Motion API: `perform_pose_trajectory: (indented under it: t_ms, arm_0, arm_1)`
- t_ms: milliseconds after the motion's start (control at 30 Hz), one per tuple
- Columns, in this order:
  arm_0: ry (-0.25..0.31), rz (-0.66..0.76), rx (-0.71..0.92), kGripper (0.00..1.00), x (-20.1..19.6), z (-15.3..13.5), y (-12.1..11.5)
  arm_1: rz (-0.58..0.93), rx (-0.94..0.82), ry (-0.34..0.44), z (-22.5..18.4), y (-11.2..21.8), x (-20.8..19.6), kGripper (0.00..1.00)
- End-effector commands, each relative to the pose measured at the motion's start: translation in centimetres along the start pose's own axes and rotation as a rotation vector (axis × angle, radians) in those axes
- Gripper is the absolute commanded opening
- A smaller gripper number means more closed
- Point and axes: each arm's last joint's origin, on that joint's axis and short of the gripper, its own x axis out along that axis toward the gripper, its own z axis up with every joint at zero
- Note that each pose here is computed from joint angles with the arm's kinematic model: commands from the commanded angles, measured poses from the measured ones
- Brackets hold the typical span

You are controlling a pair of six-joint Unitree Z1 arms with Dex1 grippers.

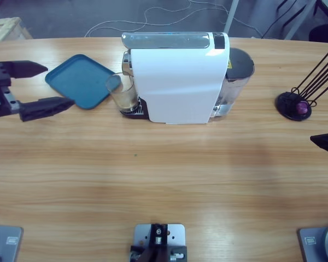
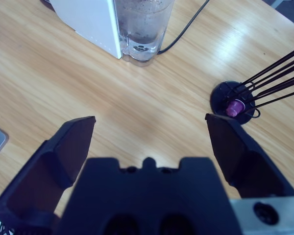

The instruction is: Pour coffee

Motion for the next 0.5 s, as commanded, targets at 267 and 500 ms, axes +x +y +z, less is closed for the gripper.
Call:
perform_pose_trajectory:
  t_ms: [267,500]
  arm_0:
    - [-0.045,-0.19,0.135,0.996,4.4,-1.7,4.7]
    - [-0.065,-0.227,0.153,0.996,8.6,-2.7,6.1]
  arm_1:
    - [-0.011,-0.017,0.011,-1.1,-0.1,0.1,1.0]
    - [-0.012,-0.025,0.02,-0.9,0.0,0.3,1.0]
